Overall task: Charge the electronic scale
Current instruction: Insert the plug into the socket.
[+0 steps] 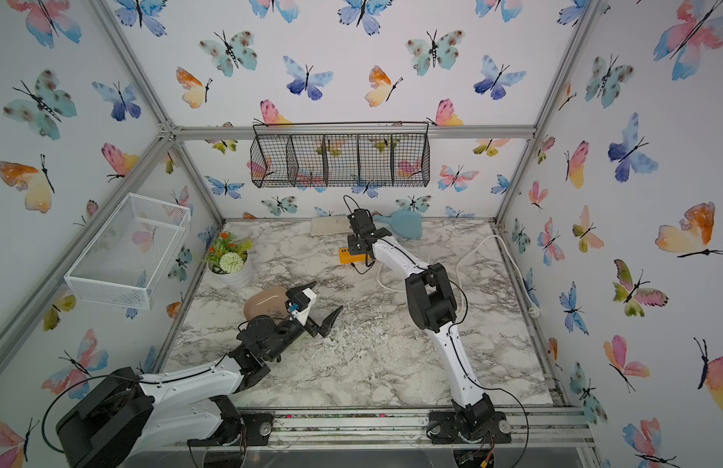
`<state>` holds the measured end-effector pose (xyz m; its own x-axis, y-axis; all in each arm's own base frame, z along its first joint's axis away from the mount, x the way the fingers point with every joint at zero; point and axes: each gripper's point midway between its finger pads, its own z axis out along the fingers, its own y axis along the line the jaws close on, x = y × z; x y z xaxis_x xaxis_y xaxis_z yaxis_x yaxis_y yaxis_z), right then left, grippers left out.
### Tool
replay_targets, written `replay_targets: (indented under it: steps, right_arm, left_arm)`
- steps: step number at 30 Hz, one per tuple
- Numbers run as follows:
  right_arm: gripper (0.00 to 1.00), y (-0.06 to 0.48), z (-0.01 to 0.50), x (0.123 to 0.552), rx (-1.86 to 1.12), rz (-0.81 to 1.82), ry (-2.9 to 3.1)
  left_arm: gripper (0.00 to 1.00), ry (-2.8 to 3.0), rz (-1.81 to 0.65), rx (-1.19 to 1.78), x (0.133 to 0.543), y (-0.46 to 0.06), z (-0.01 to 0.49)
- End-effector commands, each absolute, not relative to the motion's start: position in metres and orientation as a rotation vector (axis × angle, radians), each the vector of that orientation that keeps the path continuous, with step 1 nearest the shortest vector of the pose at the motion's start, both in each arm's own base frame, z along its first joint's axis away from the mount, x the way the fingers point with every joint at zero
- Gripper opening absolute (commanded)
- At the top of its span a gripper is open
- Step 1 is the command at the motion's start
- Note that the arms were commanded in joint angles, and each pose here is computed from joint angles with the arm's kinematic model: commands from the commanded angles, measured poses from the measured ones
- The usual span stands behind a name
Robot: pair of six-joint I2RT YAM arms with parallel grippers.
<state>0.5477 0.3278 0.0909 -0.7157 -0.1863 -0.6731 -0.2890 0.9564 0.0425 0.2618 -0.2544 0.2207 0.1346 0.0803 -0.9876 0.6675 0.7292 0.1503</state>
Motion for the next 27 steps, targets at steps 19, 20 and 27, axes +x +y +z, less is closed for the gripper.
replay_targets:
  steps: [19,20,27]
  right_arm:
    - [0.02,0.3,0.053,0.497,-0.349,0.129,2.624]
    - [0.02,0.3,0.053,0.498,-0.347,0.118,2.622]
    - [0.02,0.302,0.034,0.499,-0.379,0.06,2.612]
  left_arm:
    - [0.98,1.363,-0.507,0.682,0.257,-0.256,0.227]
    - [0.98,1.366,-0.506,0.682,0.257,-0.256,0.226]
    - [0.98,1.365,-0.502,0.679,0.256,-0.254,0.225]
